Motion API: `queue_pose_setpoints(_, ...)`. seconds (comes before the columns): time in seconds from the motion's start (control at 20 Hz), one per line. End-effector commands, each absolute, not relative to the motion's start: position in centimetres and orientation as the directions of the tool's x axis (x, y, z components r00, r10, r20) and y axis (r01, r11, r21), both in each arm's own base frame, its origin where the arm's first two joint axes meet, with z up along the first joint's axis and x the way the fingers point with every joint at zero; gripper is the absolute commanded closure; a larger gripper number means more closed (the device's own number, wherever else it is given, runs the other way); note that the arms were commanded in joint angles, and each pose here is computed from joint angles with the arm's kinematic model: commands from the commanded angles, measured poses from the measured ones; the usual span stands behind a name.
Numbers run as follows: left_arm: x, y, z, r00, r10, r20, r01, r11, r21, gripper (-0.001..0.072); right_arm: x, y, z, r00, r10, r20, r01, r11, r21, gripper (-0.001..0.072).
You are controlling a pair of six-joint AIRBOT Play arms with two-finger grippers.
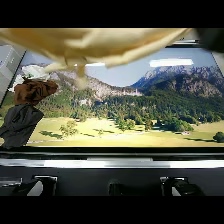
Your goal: Fold the clothes and pants, and hang the long-sleeved shirts on hangers.
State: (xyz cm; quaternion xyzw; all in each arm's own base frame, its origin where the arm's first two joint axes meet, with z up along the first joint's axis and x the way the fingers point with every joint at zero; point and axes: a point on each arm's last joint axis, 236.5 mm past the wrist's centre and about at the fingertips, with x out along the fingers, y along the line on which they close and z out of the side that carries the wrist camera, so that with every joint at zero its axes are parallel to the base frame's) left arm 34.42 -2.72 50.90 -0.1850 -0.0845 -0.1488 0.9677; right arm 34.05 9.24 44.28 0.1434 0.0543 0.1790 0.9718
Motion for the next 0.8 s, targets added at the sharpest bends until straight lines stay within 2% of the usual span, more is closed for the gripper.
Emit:
queue_pose_setpoints(0.0, 26.2, -3.4, 58.7, 0.877, -0.214, 0.430, 0.348, 0.900, -0.261, 0.0685, 26.7, 5.6, 53.9, 0.941, 0.237, 0.243, -0.288, 0.935, 0.205, 0.0677)
queue_pose_setpoints(0.15, 24.3, -3.4, 60.1, 0.854, -0.196, 0.482, 0.348, 0.904, -0.248, 0.0685, 26.7, 5.4, 54.4, 0.937, 0.228, 0.266, -0.286, 0.936, 0.204, 0.0677)
queue_pose_setpoints(0.45, 24.8, -3.0, 59.9, 0.860, -0.187, 0.475, 0.334, 0.909, -0.248, 0.0685, 28.2, 4.0, 53.2, 0.961, 0.169, 0.219, -0.205, 0.966, 0.155, 0.0677)
queue_pose_setpoints(0.75, 26.4, -2.1, 59.1, 0.880, -0.160, 0.447, 0.292, 0.925, -0.243, 0.0685, 29.7, 3.1, 47.7, 0.991, 0.131, -0.011, -0.130, 0.986, 0.105, 0.0676)
